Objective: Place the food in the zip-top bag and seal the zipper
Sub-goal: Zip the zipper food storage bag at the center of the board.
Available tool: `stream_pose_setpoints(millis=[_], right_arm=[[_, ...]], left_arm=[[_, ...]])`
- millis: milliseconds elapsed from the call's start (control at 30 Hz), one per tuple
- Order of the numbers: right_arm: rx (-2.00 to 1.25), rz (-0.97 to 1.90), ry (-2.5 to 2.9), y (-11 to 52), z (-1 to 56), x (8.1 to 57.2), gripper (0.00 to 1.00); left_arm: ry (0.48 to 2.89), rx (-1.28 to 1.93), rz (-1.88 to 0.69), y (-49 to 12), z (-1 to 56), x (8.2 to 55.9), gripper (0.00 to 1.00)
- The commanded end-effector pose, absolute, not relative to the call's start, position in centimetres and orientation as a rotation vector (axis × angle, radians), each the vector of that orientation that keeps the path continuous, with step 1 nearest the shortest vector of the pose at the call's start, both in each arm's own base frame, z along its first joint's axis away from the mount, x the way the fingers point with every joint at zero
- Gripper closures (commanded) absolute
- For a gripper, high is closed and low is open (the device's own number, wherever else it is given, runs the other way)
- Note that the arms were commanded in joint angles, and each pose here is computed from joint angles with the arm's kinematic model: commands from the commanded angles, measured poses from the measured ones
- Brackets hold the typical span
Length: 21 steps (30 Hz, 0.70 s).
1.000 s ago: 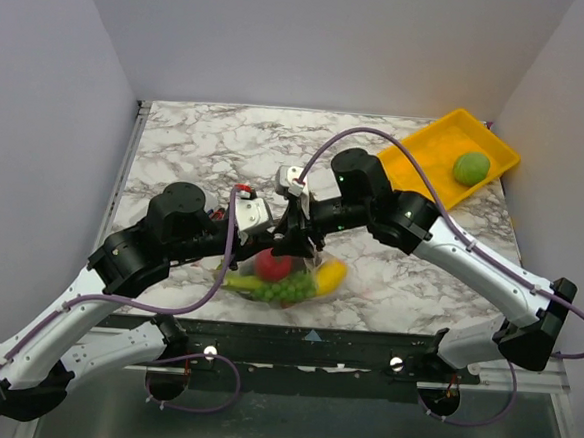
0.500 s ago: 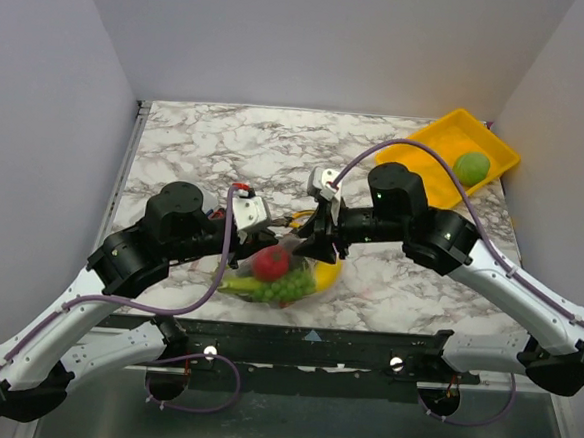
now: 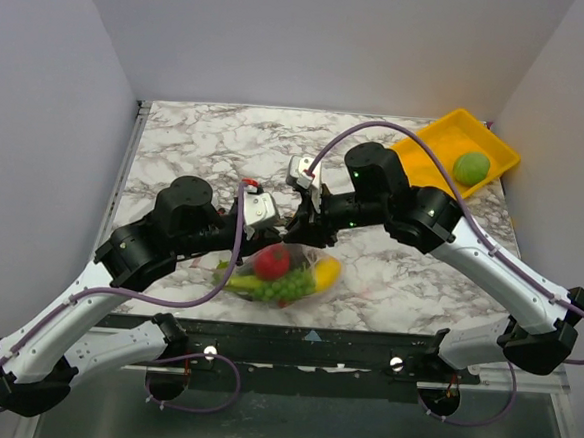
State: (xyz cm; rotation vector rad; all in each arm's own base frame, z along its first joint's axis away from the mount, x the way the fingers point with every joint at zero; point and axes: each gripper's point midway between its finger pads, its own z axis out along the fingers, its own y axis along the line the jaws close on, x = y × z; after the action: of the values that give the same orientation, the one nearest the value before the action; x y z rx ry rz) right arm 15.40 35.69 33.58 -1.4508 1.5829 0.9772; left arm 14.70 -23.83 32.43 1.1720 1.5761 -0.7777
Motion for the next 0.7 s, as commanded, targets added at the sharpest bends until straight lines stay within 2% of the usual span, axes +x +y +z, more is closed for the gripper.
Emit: stream_pose_setpoints(millis=[0,300,500,667], right_arm=[[-1.489,0.961,1.581,35.0,33.4,14.8,0.73],[-1.491,0.953,1.571,34.9,33.8,14.9,0.8],[-1.492,0.945,1.58,35.7,33.8,15.6,0.99],[-1.328,0.921,1.619,36.0,33.6,17.1,1.0]], left_arm=[[1.494,1.175,-0.792,-24.0,34.9,14.3,1.0],[1.495,1.184,-0.799,-24.0,34.7,14.1,1.0],[1.493,1.186,-0.808,-24.1,34.9,14.0,1.0],[1.503,1.167,-0.808,-23.9,35.2,14.0,1.0]])
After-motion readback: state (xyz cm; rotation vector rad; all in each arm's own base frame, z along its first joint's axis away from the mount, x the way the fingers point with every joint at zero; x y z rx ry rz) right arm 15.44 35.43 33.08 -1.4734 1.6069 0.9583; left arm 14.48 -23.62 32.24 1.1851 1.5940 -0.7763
